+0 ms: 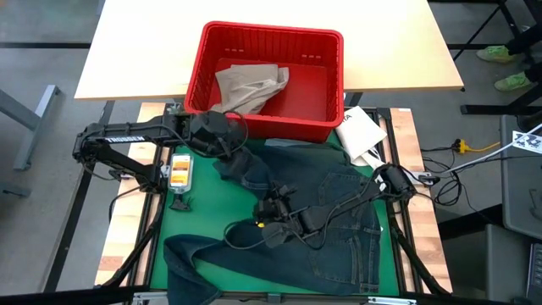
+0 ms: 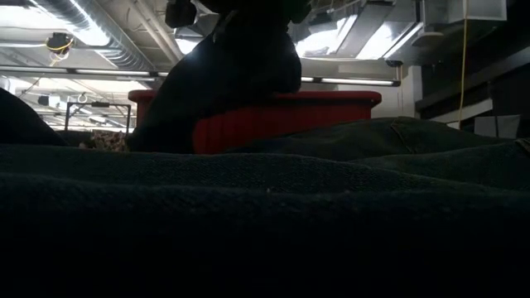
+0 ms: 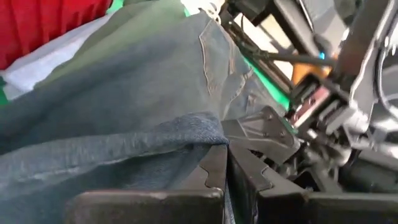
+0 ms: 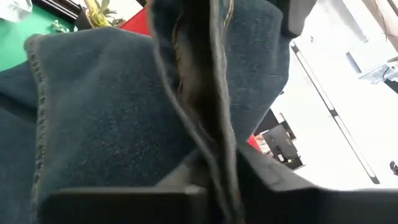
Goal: Fold Laundry from Bin
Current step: Fold the dark blue pants
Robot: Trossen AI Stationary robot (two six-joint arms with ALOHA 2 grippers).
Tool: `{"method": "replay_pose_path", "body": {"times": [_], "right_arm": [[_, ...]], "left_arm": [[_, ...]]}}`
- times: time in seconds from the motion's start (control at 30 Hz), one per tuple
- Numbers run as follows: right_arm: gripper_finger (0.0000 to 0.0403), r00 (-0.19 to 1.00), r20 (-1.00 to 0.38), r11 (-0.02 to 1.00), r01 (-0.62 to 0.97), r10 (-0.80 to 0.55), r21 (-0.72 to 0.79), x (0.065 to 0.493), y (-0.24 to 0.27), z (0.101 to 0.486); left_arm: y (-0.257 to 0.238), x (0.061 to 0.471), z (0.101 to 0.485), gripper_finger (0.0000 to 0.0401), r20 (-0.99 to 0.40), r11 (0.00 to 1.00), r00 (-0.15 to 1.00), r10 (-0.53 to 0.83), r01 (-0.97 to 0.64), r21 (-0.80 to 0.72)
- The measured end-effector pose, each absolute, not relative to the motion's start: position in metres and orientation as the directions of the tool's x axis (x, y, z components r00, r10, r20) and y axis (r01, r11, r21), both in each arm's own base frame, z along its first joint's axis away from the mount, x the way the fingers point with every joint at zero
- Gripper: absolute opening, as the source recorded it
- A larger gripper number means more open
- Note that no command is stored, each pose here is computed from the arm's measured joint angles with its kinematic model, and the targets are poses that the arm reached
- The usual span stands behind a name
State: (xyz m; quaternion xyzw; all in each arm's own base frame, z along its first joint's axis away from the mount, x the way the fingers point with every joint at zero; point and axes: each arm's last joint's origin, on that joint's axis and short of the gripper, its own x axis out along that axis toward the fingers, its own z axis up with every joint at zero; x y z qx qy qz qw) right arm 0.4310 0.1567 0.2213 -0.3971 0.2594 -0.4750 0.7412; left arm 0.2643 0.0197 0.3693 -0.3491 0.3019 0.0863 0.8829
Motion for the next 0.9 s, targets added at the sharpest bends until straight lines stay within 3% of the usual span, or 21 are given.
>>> {"method": "replay_pose_path", "body": {"times": [0.07,0.3,0.47,0.67,0.9], "right_arm": [[0.0011,0.418,-0.010,0.236,0.493,-0.908,-0.837,0.431,0.157,0.221],[0.0010,0.505,-0.049,0.327,0.480,-0.862,-0.814,0.426,0.155,0.245],[0.0011,0.550,-0.063,0.377,0.481,-0.833,-0.792,0.416,0.151,0.274],[0.0005,0.645,-0.102,0.478,0.442,-0.757,-0.759,0.413,0.144,0.291],[0.0003,0.645,-0.106,0.492,0.456,-0.757,-0.742,0.417,0.128,0.297]], "left_arm": [[0.017,0.264,0.369,0.0000,-0.600,0.775,0.798,-0.065,-0.338,-0.534],[0.014,0.262,0.366,0.0004,-0.631,0.863,0.772,-0.071,-0.270,-0.427],[0.016,0.255,0.359,0.0045,-0.704,0.918,0.707,-0.067,-0.233,-0.322],[0.024,0.240,0.348,0.0083,-0.826,0.941,0.564,0.015,-0.288,-0.180],[0.018,0.211,0.338,0.0065,-0.952,0.911,0.297,0.074,-0.408,-0.056]]}}
